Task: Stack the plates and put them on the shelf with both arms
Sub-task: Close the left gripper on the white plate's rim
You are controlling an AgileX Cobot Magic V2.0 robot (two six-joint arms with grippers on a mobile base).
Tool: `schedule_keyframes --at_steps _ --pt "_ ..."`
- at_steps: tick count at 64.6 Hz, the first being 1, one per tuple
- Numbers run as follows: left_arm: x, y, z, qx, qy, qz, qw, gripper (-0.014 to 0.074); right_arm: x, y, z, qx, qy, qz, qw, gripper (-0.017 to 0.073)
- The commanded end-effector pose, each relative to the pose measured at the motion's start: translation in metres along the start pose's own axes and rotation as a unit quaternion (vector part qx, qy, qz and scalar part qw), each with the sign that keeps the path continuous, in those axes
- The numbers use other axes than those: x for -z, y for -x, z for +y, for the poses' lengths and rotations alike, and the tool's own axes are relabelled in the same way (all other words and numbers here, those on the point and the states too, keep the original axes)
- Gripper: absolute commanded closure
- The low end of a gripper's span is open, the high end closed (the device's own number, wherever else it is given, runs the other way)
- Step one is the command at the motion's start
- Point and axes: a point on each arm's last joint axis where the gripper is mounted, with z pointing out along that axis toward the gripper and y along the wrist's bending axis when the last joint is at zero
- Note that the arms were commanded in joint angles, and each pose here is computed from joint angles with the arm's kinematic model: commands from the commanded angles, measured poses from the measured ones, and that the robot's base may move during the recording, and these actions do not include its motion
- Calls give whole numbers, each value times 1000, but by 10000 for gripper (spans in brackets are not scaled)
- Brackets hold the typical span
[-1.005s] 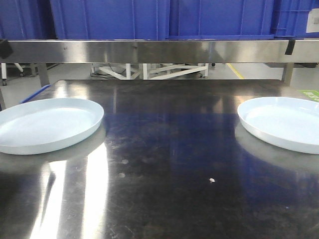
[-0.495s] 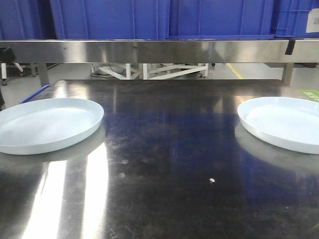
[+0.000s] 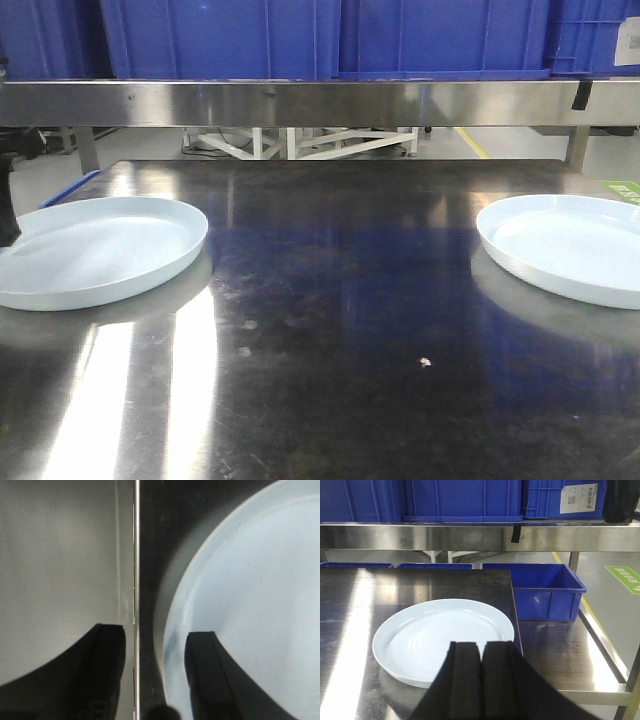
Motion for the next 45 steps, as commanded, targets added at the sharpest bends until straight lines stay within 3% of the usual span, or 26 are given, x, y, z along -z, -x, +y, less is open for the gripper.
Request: schedule_keyframes --at_steps 1,31,45 --pt "22 8 -7 3 -7 -44 999 231 2 8 0 6 -1 -51 999 504" --pt "21 7 -7 1 -6 -37 999 236 2 8 0 6 -1 -51 999 504" --pt "17 6 -7 1 -6 -25 1000 375 2 8 0 6 -1 -51 999 504"
